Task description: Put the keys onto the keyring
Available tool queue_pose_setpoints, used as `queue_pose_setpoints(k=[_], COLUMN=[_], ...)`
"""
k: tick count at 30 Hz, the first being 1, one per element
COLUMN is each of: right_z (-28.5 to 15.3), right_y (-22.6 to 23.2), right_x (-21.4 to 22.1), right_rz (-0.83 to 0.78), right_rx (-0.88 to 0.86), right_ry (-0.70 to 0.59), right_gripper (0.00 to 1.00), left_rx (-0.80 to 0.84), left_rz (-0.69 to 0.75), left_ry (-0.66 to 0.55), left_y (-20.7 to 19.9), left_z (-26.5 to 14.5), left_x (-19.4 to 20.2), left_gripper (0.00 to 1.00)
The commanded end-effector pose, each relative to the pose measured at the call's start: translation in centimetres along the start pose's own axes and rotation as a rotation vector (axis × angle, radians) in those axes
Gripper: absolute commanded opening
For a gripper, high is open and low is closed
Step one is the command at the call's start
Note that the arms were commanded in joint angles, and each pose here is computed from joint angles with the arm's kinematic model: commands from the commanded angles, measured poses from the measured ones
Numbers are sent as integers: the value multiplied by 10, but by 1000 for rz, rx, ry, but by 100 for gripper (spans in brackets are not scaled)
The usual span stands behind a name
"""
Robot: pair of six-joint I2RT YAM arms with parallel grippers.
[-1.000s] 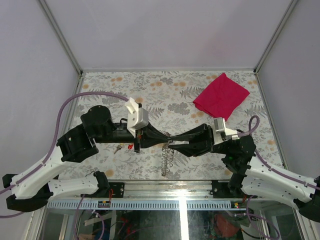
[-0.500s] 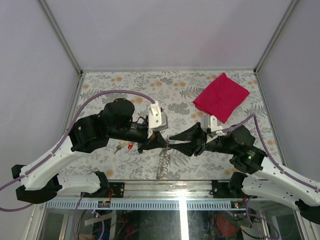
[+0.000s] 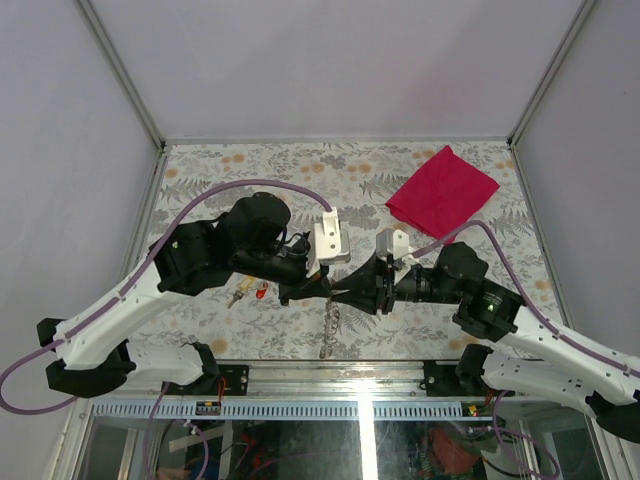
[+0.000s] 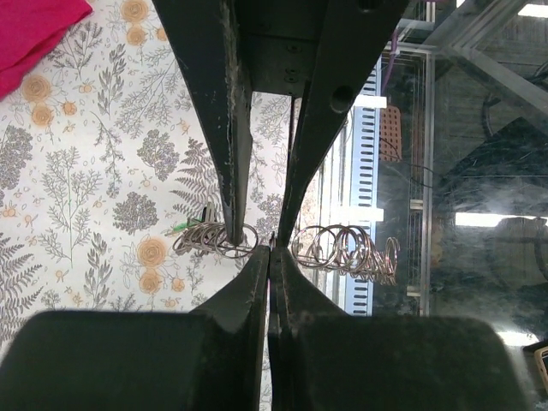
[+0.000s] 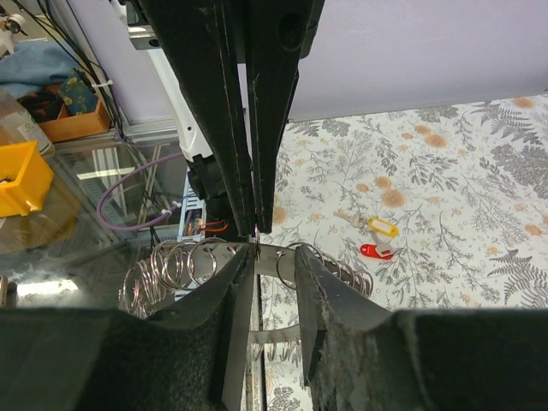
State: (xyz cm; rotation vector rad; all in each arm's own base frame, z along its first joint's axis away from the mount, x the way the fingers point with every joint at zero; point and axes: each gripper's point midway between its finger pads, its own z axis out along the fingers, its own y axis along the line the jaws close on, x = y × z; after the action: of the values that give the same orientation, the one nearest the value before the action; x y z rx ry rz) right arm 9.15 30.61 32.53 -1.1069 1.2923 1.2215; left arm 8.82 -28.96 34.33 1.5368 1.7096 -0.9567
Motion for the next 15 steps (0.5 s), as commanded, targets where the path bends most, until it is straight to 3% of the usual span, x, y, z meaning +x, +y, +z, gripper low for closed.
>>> queue_pose_setpoints(k=[1,15], right_z=[3,7], right_y=[8,16], right_x=[-27,-35], right_rz=[-38,-34], right_rx=[-46,-97], right_ry=[-57,-94], right_gripper=[30,22], left_rx=[-5,-7], left_rz=[45,38], left_ry=[-41,-22], left_y=[-3,-2], left_z=[-8,-2], left_x=[-15,-13], left_gripper=[0,0])
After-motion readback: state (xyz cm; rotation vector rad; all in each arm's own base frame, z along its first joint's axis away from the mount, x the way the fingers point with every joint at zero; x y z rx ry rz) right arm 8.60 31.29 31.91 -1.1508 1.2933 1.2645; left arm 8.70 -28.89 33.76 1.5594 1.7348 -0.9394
